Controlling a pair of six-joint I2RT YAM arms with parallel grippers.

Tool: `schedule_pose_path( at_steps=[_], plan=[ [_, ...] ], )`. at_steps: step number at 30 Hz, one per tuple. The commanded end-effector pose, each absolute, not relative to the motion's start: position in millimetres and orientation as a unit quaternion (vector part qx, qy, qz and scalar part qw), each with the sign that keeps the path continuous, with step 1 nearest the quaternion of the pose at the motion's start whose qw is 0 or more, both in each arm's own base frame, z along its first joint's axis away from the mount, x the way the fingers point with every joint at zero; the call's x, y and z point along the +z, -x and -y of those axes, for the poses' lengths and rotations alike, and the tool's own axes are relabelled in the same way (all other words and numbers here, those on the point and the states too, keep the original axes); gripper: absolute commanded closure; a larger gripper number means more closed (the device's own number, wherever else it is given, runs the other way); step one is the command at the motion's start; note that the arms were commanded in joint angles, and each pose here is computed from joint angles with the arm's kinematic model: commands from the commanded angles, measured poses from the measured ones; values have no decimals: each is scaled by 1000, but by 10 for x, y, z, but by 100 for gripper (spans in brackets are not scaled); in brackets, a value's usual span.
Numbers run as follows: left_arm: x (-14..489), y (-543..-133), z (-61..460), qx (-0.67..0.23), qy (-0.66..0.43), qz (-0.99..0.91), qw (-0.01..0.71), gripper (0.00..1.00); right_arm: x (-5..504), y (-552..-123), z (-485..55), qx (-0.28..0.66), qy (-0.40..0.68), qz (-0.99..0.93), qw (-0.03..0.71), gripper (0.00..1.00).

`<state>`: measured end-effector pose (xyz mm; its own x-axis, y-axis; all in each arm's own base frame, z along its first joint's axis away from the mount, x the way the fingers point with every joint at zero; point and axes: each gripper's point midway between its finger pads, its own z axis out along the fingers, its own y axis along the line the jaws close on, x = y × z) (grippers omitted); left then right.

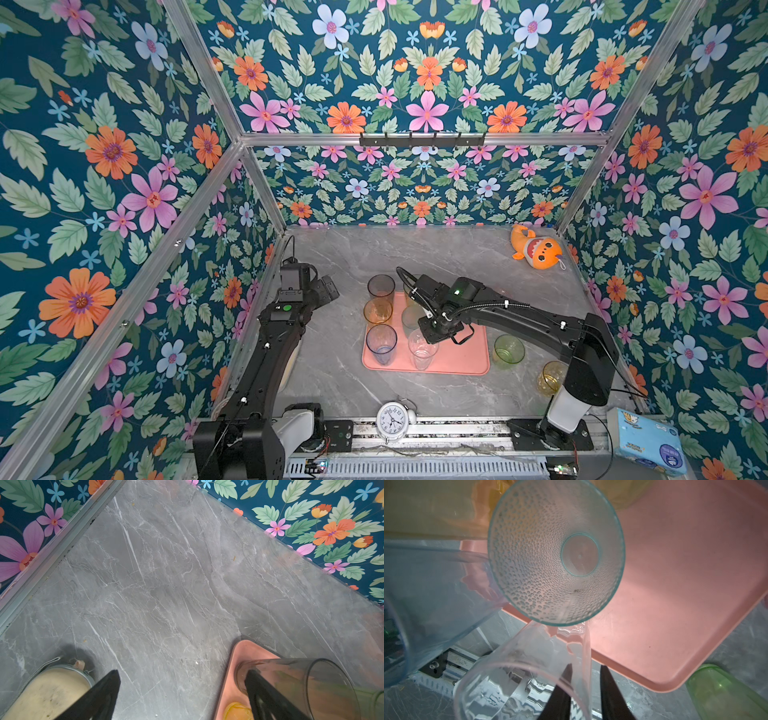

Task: Place the glasses into the tray
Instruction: Place the glass on the tray, then pick up the glass from the middle-right of the table.

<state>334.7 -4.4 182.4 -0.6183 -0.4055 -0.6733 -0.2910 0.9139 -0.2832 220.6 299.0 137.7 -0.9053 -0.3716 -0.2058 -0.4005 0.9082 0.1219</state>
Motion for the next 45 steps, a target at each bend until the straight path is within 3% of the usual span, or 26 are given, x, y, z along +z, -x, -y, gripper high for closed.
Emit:
schedule_pose_path(
  at_steps=[1,11,23,35,45],
  plan=[
    [1819,-3337,24,-68,195,-897,392,3,1444,-2175,-2986,89,195,-973,89,72],
    [1831,-3337,29,-69,194,-896,393,3,1759,-2126,-2978,126,206,-963,117,52],
    [1895,-3375,27,-73,197,-891,401,3,2369,-2108,-2787,163,220,-944,184,46],
    [1930,-3469,16,-77,207,-883,413,1,2689,-2432,-1897,112,104,-946,286,45],
    [1923,-3536,26,-81,207,-882,416,0,2414,-2619,-1083,77,-36,-951,296,43]
  ],
)
